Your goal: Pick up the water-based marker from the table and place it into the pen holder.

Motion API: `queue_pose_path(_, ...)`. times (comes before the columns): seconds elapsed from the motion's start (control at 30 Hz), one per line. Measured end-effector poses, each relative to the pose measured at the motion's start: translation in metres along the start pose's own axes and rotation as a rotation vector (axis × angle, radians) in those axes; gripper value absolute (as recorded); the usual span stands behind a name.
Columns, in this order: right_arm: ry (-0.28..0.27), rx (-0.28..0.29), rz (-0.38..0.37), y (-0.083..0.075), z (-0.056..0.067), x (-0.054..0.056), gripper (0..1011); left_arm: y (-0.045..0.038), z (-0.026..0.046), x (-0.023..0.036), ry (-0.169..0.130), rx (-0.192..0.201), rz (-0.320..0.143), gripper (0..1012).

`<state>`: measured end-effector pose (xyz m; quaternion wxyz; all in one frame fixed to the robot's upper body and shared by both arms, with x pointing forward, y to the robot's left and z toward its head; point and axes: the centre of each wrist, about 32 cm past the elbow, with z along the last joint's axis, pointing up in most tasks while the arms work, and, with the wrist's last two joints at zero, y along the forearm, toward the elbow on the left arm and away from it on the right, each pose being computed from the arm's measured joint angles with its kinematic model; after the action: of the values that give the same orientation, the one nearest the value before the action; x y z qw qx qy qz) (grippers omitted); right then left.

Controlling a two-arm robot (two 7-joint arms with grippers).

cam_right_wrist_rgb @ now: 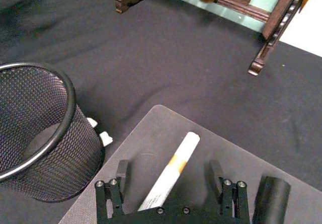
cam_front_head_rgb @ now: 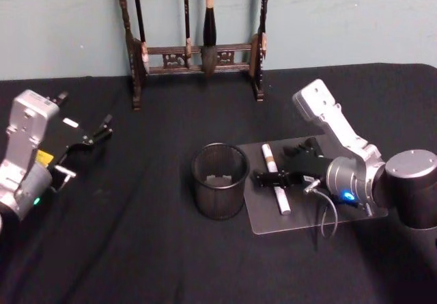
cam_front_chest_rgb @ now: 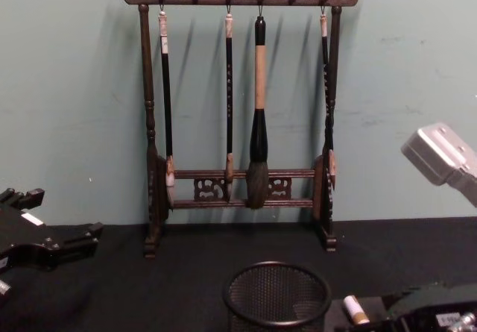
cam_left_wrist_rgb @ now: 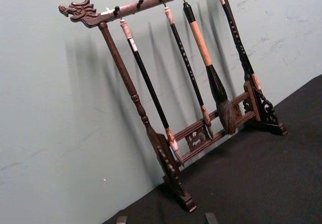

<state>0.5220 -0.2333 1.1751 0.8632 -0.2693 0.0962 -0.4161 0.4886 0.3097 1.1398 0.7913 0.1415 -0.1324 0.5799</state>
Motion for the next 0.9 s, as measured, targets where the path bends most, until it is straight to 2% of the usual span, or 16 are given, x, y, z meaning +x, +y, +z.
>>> queue_pose_path(0.9, 0.013, -0.014, 0.015, 0.0036, -0.0044, -0.0018, 1000, 0.0, 0.0, 0.0, 0.0, 0.0, 0.0, 1001)
